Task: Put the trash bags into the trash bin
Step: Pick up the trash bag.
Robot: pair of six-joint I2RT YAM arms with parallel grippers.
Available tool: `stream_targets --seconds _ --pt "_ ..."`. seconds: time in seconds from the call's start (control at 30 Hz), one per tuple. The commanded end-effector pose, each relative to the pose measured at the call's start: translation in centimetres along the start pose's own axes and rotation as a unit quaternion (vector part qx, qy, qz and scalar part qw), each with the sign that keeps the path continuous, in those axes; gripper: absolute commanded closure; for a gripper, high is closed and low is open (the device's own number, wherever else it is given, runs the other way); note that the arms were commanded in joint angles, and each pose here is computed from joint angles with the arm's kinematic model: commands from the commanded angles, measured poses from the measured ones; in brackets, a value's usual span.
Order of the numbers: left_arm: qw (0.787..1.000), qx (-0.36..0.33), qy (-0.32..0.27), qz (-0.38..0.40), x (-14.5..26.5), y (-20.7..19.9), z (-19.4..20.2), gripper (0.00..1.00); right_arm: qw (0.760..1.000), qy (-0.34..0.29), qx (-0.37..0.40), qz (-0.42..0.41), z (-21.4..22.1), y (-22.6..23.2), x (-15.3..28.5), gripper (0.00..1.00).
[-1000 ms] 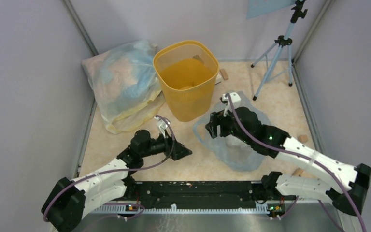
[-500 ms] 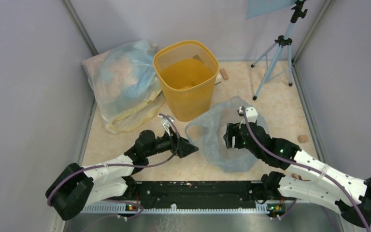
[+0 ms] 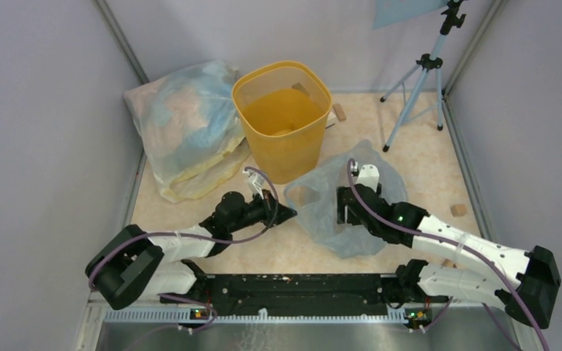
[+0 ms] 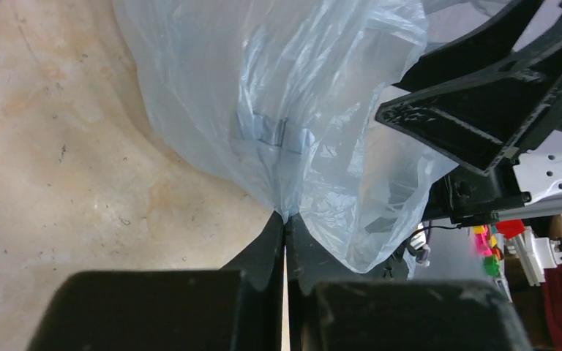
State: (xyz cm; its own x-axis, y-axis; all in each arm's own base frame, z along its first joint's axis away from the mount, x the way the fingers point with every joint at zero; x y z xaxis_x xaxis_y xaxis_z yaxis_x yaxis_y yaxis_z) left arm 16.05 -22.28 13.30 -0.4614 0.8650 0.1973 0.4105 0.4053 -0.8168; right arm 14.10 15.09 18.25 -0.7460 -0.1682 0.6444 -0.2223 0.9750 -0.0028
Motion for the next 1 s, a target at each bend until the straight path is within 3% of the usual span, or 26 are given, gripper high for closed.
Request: stream_targets --seconds 0.0,0.23,0.3,0.4,0.5,0.53,0.7,0.83,0.97 --pt "0.998 -0.034 -0.024 0.036 0.2 -1.8 -1.2 1.00 1.000 0.004 -0.022 -0.001 0.2 1.0 -1.4 0.32" --pt "0.999 -0.036 0.006 0.039 1.4 -0.9 1.1 1.00 0.998 0.030 -0.035 0.039 2.4 1.3 -4.2 0.22" --pt "0.998 -0.036 0.014 0.039 1.5 -0.6 1.6 1.00 0.997 0.035 -0.042 0.058 2.9 0.8 -5.3 0.23" --pt "0.998 -0.036 0.019 0.037 1.6 -0.4 1.9 1.00 0.994 0.029 -0.052 0.094 3.0 -0.2 -6.2 0.46" --pt "0.999 -0.039 0.025 0.026 1.6 -0.1 2.2 1.00 0.994 0.009 -0.047 0.097 2.0 -0.5 -5.6 1.00" --pt "0.999 -0.041 0.028 0.022 1.6 0.0 2.2 1.00 0.995 0.001 -0.045 0.085 1.2 -0.4 -5.0 1.00" --pt "0.998 -0.053 0.035 0.009 1.2 0.3 2.4 1.00 0.993 -0.079 -0.036 -0.077 -3.2 0.7 0.5 1.00" --pt "0.996 -0.073 0.040 -0.026 0.4 1.1 2.1 1.00 0.957 -0.158 -0.034 -0.243 -5.9 1.5 6.3 1.00" --pt "0.993 -0.081 0.045 -0.070 -0.8 1.7 1.4 1.00 0.918 -0.182 -0.015 -0.352 -7.0 2.2 10.0 1.00"
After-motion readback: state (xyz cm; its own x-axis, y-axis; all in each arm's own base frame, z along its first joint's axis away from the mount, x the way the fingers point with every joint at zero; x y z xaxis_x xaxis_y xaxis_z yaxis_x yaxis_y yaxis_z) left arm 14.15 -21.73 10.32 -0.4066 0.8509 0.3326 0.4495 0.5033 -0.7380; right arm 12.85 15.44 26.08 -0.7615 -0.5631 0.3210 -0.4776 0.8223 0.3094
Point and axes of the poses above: each gripper's point midway between its finger pads, its own x axis back along the fingers, its own y axis along the line the jaws close on, z = x × y, the point moved 8 cm from there along x, back along the fingers, and after that the axes turned 7 degrees about x, right-handed, at the moved point
